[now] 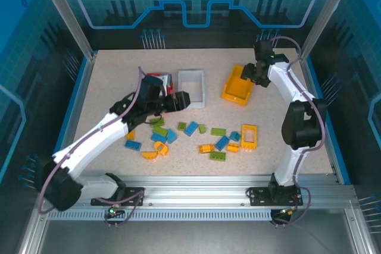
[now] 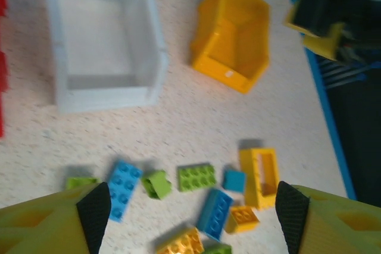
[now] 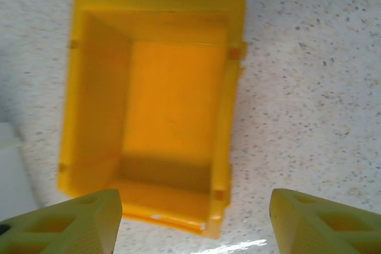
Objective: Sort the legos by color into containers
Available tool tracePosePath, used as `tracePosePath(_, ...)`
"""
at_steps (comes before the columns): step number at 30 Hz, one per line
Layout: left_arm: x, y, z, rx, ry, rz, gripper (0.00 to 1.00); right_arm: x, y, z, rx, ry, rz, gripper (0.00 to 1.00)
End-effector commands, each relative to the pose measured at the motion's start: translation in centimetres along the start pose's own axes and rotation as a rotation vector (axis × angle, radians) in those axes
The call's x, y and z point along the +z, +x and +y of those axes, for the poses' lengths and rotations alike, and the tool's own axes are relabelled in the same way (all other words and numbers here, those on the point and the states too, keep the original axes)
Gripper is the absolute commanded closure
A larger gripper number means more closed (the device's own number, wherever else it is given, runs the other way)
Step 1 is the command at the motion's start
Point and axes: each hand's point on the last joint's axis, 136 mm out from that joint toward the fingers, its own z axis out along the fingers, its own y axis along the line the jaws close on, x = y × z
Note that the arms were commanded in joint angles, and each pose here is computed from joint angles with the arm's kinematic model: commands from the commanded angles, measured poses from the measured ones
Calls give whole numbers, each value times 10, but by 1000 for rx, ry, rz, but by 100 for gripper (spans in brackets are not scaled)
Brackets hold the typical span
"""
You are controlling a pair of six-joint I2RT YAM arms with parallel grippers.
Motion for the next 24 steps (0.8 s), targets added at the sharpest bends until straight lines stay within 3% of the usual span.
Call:
tracePosePath(1, -29, 12, -29, -2, 157, -62, 18, 21, 10, -3, -38, -1, 73, 33)
tracePosePath(8, -67, 48, -19, -22, 187, -49, 18, 56, 13, -13, -63, 47, 131, 46)
tracePosePath(16, -94, 62, 1, -27, 142, -56, 20, 68, 16, -5, -155, 76, 147, 77)
tracePosePath(24, -108, 62, 9, -23, 109, -73, 20, 45, 41, 32, -283, 59, 88, 82)
